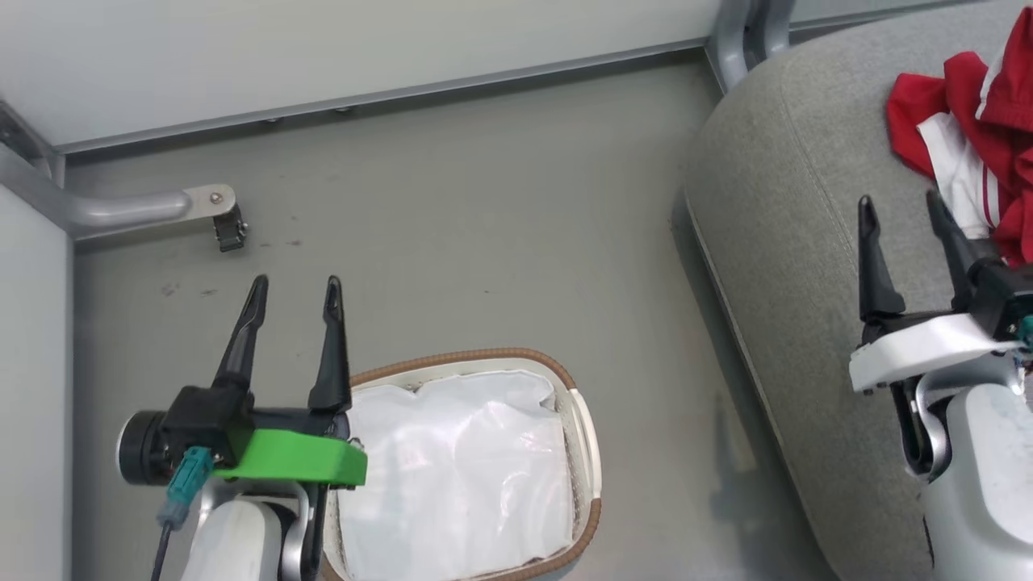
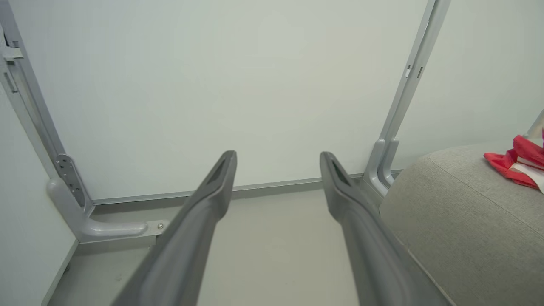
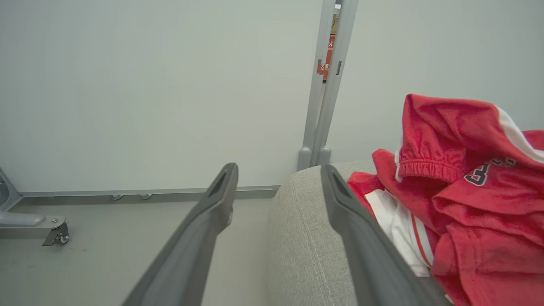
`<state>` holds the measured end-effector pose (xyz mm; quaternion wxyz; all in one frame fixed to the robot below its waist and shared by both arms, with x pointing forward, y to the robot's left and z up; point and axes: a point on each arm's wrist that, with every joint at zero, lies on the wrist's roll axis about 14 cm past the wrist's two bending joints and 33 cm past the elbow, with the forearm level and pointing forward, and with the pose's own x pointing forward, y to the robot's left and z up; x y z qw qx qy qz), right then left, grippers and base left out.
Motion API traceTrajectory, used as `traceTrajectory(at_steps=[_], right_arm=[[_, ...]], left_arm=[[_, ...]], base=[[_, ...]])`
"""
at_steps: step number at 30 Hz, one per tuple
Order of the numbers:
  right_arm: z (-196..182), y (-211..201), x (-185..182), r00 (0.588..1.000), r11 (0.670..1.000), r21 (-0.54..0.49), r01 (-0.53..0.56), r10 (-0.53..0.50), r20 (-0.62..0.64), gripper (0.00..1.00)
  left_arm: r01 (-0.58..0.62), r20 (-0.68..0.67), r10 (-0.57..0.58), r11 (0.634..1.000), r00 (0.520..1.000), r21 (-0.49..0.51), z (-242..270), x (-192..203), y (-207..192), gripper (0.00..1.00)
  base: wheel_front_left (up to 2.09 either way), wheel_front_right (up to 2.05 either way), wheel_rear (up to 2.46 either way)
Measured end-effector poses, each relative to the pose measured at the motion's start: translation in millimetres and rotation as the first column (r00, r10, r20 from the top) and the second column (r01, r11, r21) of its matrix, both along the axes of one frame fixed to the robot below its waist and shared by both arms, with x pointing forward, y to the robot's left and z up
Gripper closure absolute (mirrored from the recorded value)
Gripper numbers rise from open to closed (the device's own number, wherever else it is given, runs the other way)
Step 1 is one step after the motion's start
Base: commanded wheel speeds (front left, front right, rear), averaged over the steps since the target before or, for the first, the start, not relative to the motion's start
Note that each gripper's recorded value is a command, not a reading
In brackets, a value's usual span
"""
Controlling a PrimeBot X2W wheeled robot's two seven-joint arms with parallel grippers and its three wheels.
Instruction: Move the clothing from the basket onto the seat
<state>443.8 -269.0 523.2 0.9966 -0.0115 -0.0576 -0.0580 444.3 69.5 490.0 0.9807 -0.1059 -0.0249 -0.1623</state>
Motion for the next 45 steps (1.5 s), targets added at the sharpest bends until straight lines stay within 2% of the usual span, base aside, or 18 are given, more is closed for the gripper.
traceTrajectory(at_steps=[7,11,24,31,32,37,45], right_arm=[[-15,28,-18,0.998,0.997,0.054,-0.047,0.049,-0.032,0.0],[-27,43,-32,0.994,0.995,0.066,-0.081,0.085,-0.07,0.0],[-38,57,-58,0.989,0.991,0.092,-0.101,0.11,-0.098,0.0],[-48,59,-69,0.986,0.99,0.103,-0.1,0.113,-0.126,0.0],[-49,59,-70,0.985,0.99,0.105,-0.099,0.112,-0.13,1.0],[-66,61,-77,0.977,0.986,0.145,-0.081,0.107,-0.182,1.0],[-65,55,-76,0.981,0.956,0.293,-0.031,0.085,-0.174,1.0]], left_arm=[[-0.155,-0.037,0.157,0.986,0.987,0.057,-9,-23,51,0.0],[-0.21,-0.054,0.213,0.976,0.976,0.049,-10,-38,71,0.0],[-0.255,-0.113,0.263,0.964,0.958,0.079,-28,-73,92,0.0],[-0.274,-0.137,0.28,0.96,0.95,0.061,-32,-82,98,0.0],[-0.274,-0.135,0.28,0.96,0.951,0.062,-32,-82,98,1.0],[-0.279,-0.188,0.284,0.959,0.94,0.053,-45,-86,98,1.0],[-0.329,-0.263,0.302,0.942,0.916,-0.066,-49,-87,105,1.0]], base=[[0.0,0.0,0.0],[0.0,0.0,0.0],[0.0,0.0,0.0],[0.0,0.0,0.0],[0.0,0.0,0.0],[0.0,0.0,0.0],[0.0,0.0,0.0]])
